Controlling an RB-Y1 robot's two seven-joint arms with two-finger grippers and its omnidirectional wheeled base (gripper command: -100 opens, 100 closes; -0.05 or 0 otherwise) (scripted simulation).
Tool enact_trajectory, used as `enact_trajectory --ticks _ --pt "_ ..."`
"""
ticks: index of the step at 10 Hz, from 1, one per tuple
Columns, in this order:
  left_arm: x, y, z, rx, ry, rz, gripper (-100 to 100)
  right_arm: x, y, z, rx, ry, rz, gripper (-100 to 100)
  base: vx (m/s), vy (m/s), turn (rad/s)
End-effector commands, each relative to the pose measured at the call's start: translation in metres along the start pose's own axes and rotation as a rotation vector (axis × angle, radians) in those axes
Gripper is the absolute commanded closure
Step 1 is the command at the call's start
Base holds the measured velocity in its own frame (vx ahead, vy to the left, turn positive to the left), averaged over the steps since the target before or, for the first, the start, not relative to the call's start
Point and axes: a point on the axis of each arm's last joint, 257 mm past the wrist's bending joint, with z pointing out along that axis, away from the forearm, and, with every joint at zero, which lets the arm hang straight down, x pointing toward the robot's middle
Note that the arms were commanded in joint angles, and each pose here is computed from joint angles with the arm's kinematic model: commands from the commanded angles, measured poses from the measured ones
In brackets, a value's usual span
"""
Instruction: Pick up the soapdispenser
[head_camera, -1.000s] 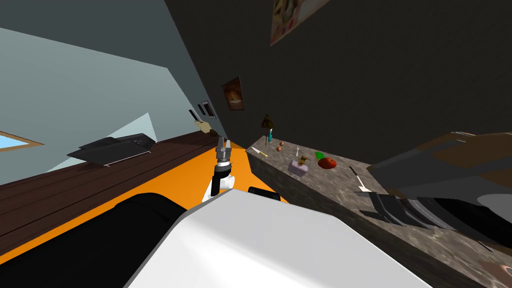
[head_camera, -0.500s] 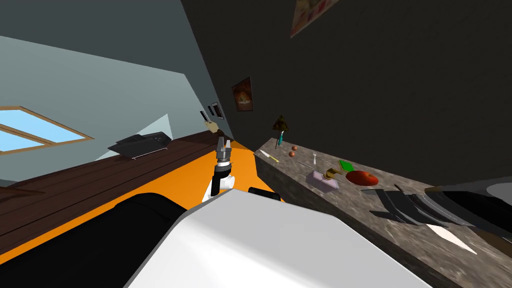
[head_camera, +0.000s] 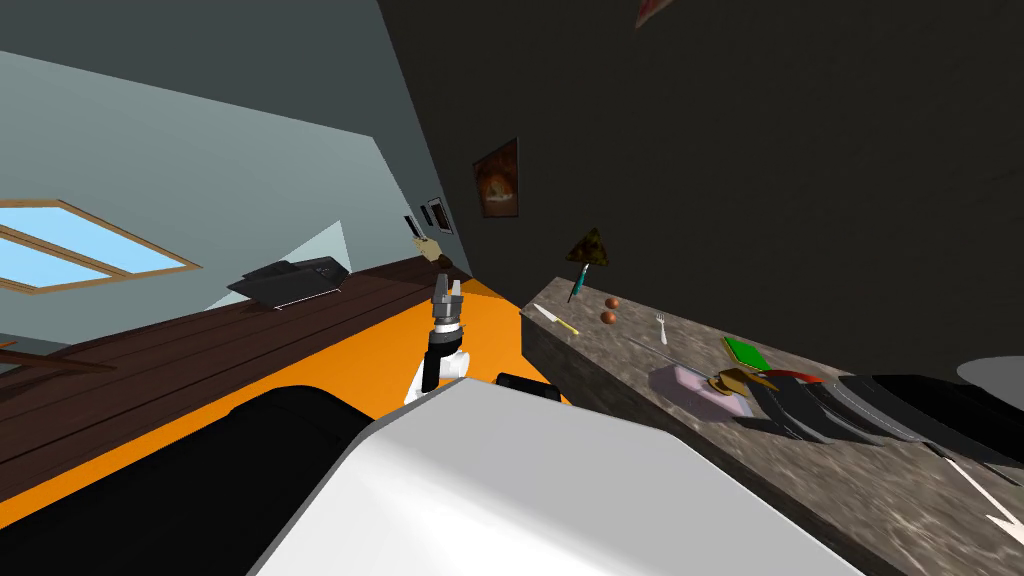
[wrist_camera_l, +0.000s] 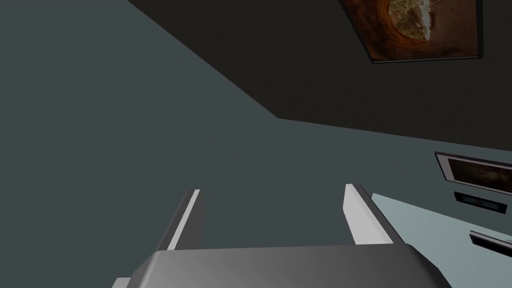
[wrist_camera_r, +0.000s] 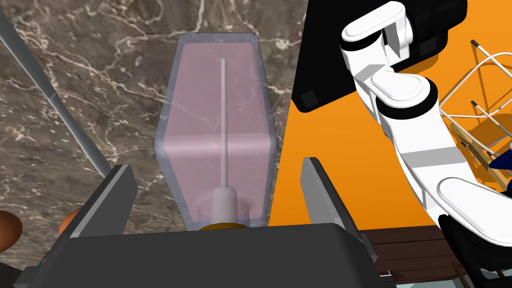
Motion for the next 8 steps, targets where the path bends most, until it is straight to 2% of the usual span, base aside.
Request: enact_trajectory --ticks 1,3,4,5,8 --pt "0.000 0.000 0.000 0.000 0.000 0.000 0 0.010 0.004 0.011 0.002 -0.003 0.011 -100 0.014 0.015 0.089" --pt "0.000 0.000 0.000 0.000 0.000 0.000 0 0.019 0.009 0.023 0.004 -0.006 0.022 -100 0.016 0.010 0.070" --pt "0.000 0.000 0.000 0.000 0.000 0.000 0 0.016 0.009 0.018 0.000 -0.004 0.019 -100 0.007 0.004 0.016" --pt "0.000 0.000 0.000 0.000 0.000 0.000 0 0.017 0.009 0.019 0.003 -0.005 0.018 100 0.000 0.000 0.000" --pt "0.000 0.000 0.000 0.000 0.000 0.000 0 0.017 0.010 0.019 0.001 -0.004 0.018 100 0.000 0.000 0.000"
